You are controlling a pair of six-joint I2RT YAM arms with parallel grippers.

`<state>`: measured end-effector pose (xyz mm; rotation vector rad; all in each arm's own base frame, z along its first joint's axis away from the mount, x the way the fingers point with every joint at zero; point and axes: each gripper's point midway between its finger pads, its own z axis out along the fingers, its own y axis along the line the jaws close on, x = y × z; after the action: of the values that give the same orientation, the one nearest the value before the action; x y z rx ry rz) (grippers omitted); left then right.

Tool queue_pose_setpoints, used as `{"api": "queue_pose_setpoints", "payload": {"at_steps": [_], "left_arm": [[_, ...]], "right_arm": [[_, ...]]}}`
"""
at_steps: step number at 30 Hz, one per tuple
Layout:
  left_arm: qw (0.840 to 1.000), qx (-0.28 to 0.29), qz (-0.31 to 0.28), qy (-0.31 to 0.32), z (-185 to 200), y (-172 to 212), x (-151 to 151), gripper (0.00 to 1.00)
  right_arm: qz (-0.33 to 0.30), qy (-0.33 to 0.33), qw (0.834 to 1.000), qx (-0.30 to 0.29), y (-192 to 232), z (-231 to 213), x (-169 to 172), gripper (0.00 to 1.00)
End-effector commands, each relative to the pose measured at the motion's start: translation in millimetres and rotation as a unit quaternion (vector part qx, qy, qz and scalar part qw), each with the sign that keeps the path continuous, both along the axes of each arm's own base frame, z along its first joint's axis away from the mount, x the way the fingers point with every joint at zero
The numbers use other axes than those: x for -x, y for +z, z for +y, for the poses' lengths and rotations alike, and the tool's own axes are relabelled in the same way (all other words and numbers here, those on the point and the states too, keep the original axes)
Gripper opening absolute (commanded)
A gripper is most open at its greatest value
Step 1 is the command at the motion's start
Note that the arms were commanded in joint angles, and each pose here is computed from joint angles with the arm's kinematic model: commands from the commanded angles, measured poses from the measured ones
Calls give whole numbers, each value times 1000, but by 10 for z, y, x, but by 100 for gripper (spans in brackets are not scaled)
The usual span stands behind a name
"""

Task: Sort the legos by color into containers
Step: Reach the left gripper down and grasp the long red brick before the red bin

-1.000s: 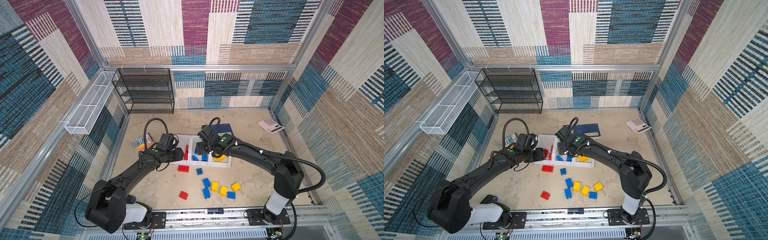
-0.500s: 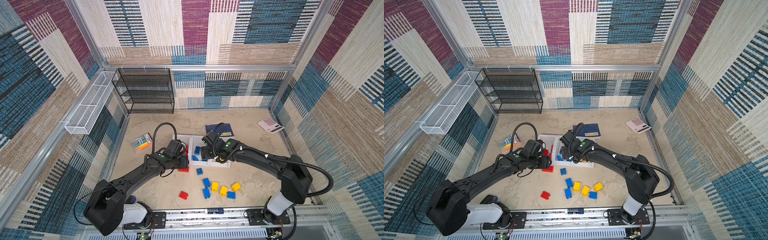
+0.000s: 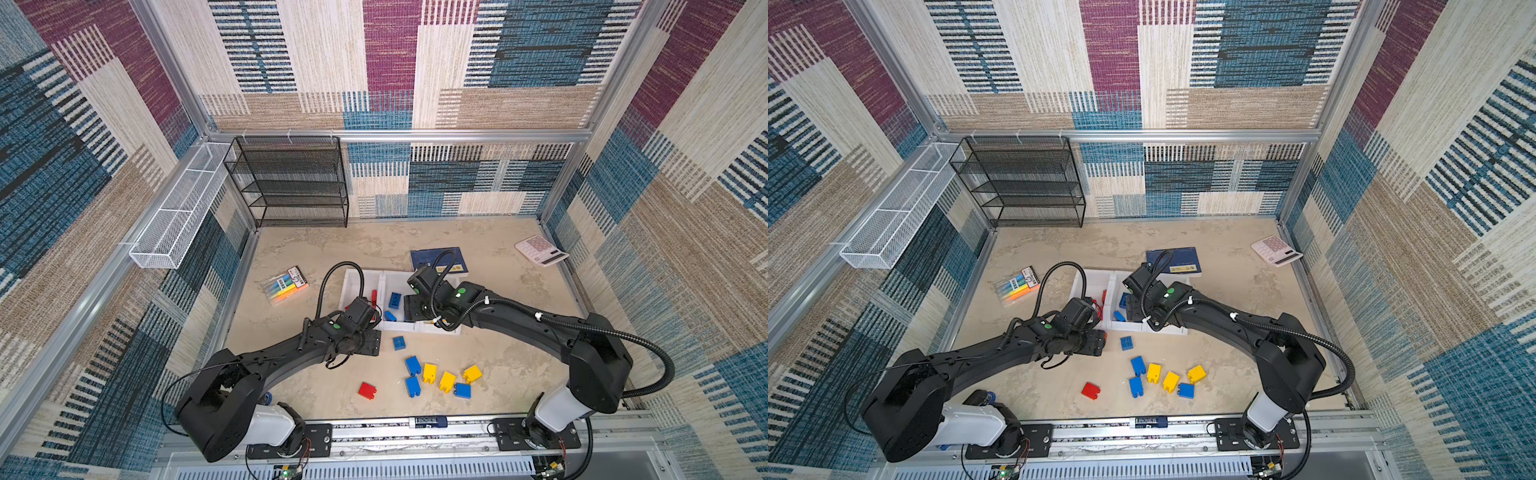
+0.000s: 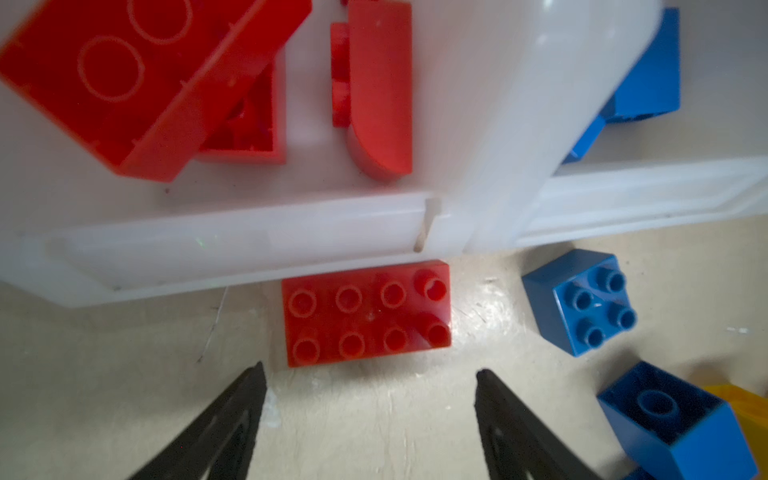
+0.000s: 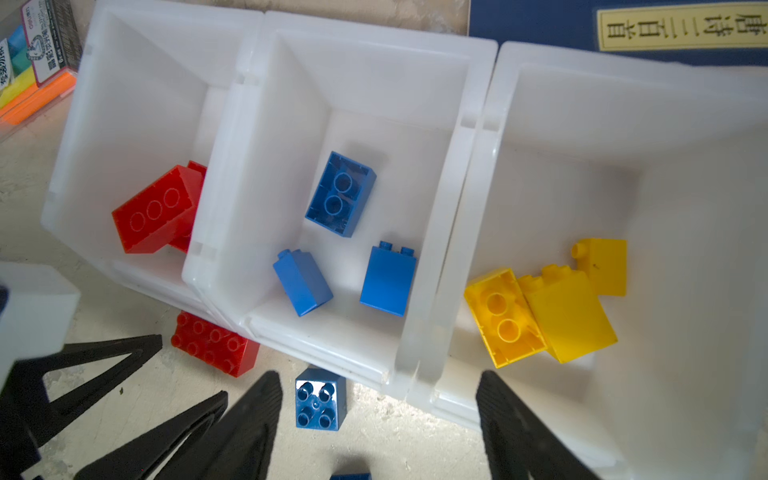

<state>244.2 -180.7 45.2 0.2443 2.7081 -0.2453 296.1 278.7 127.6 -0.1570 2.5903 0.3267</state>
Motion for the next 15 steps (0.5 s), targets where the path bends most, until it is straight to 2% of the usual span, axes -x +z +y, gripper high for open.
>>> {"api": "queue_pose_setpoints", "payload": {"at_steps": [1, 9, 15], "left_arm": [[999, -7, -32, -4, -22, 21, -137, 82], [999, -21, -24, -10, -87, -101, -230, 81], [999, -20, -13, -23, -121, -163, -205, 72]], "right_arm": [[-6, -5, 1000, -16, 45, 38, -22, 77], [-3, -6, 1000, -17, 35, 30, -3, 77], [-3, -9, 1000, -17, 37, 10, 8, 77]]}}
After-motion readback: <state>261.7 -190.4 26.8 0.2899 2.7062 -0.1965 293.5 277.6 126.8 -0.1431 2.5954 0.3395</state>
